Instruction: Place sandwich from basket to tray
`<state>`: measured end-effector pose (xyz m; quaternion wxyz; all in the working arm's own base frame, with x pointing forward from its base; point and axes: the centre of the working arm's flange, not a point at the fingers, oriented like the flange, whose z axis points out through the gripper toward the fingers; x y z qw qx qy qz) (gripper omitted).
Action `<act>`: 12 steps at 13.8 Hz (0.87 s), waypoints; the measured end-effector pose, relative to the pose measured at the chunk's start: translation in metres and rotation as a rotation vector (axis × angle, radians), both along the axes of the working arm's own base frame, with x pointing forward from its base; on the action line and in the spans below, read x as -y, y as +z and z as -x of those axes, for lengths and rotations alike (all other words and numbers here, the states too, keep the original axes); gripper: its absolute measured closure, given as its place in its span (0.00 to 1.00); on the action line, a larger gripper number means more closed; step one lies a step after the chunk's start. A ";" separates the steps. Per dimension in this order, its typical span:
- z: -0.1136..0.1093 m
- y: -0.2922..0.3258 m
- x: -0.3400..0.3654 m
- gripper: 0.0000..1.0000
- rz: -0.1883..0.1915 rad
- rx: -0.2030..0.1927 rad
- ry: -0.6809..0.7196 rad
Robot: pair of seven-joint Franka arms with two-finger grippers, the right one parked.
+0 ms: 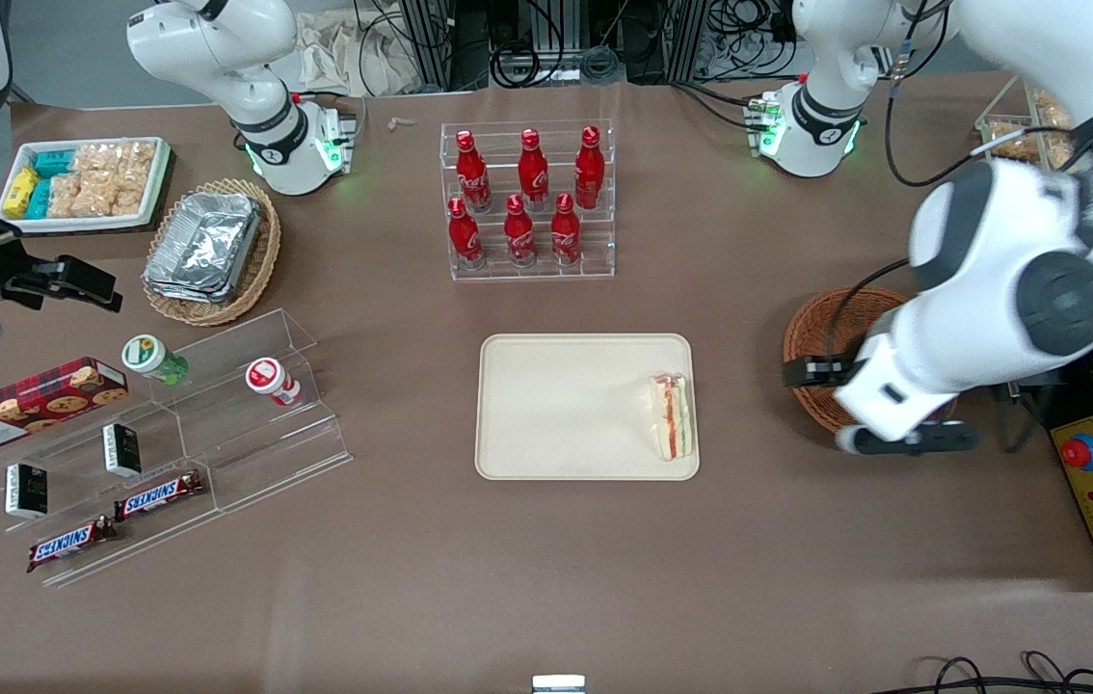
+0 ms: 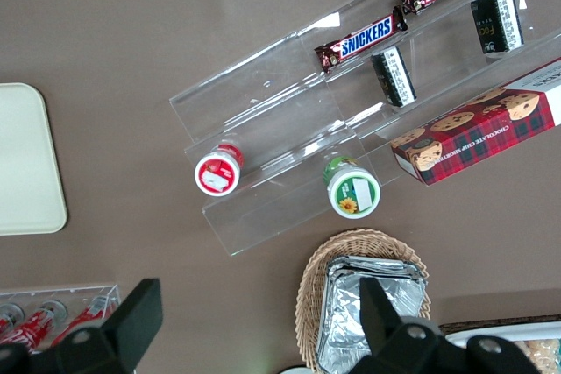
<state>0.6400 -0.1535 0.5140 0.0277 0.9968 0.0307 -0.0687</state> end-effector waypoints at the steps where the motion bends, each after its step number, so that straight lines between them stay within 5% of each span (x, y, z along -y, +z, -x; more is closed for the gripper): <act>1: -0.001 0.008 -0.013 0.00 0.001 0.013 0.020; 6: 0.002 0.022 -0.030 0.00 -0.067 0.031 0.025; 9: 0.000 0.024 -0.038 0.00 -0.150 0.053 -0.004; 12: 0.004 0.038 -0.048 0.00 -0.165 0.068 0.004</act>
